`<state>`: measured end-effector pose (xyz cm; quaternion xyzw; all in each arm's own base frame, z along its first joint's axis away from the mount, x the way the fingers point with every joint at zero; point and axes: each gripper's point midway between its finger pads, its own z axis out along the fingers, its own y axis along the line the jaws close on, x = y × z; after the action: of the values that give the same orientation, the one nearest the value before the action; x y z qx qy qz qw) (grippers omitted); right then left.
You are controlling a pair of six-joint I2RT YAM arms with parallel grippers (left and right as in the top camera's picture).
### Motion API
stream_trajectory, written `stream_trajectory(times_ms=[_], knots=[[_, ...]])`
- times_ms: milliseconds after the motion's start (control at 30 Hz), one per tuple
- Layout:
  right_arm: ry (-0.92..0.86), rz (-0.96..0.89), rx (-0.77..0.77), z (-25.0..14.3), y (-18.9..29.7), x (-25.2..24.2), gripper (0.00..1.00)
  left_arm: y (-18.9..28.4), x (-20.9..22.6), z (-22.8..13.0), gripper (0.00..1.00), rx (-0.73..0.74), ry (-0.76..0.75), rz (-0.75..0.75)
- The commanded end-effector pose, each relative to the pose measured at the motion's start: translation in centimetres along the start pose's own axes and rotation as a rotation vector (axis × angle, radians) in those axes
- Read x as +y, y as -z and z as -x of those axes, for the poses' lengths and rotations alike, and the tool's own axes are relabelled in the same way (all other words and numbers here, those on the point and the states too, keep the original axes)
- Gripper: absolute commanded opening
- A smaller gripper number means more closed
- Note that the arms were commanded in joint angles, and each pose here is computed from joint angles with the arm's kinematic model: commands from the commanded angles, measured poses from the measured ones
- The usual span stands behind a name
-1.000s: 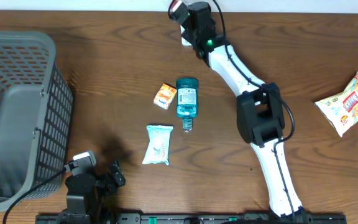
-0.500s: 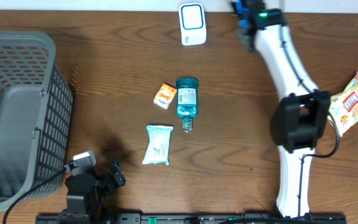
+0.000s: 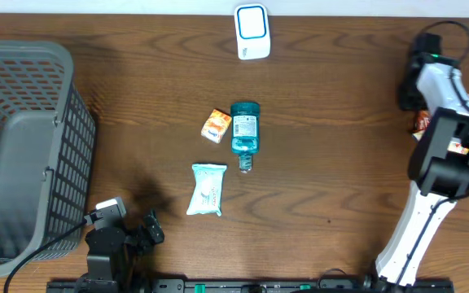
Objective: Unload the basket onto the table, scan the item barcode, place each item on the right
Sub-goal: 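Carry the snack bar to the right edge beside the yellow pack and release, then reach the right gripper toward the wipes pack near the bottle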
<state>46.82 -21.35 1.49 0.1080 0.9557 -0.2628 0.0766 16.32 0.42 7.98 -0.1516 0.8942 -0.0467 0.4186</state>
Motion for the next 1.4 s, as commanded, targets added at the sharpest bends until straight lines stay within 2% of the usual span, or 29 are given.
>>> stream_trajectory(times_ms=[0, 100, 233, 333, 500, 667, 833, 1000, 1133, 1267, 1367], knots=[[-0.167, -0.059, -0.035, 0.6, 1.8, -3.4, 0.34, 0.0, 0.2, -0.9, 0.98, 0.034, -0.019, 0.006], [-0.238, -0.056, -0.082, 1.4, 4.0, -4.5, 0.99, 0.0, 0.2, -0.9, 0.98, 0.034, -0.019, 0.006], [-0.281, 0.022, -0.191, 3.3, 9.0, -4.3, 0.99, 0.0, 0.2, -0.9, 0.98, 0.034, -0.019, 0.006], [-0.335, 0.18, -0.298, 4.8, 14.5, -2.5, 0.99, 0.0, 0.2, -0.9, 0.98, 0.034, -0.019, 0.006], [-0.299, 0.605, -0.409, 5.5, 24.7, 4.7, 0.99, 0.0, 0.2, -0.9, 0.98, 0.034, -0.019, 0.006], [-0.127, 0.846, -0.423, 3.6, 31.4, 12.9, 0.99, 0.0, 0.2, -0.9, 0.98, 0.034, -0.019, 0.006], [0.063, 0.916, -0.321, -1.7, 34.5, 21.3, 0.99, 0.0, 0.2, -0.9, 0.98, 0.034, -0.019, 0.006], [0.329, 0.944, -0.173, -10.1, 36.6, 29.3, 0.99, 0.0, 0.2, -0.9, 0.98, 0.034, -0.019, 0.006], [0.54, 0.869, -0.099, -15.6, 35.9, 32.8, 0.99, 0.0, 0.2, -0.9, 0.98, 0.034, -0.019, 0.006], [0.643, 0.793, -0.03, -19.6, 35.0, 34.6, 0.99, 0.0, 0.2, -0.9, 0.98, 0.034, -0.019, 0.006], [0.684, 0.768, 0.087, -23.5, 35.0, 35.0, 0.99, 0.0, 0.2, -0.9, 0.98, 0.034, -0.019, 0.006]])
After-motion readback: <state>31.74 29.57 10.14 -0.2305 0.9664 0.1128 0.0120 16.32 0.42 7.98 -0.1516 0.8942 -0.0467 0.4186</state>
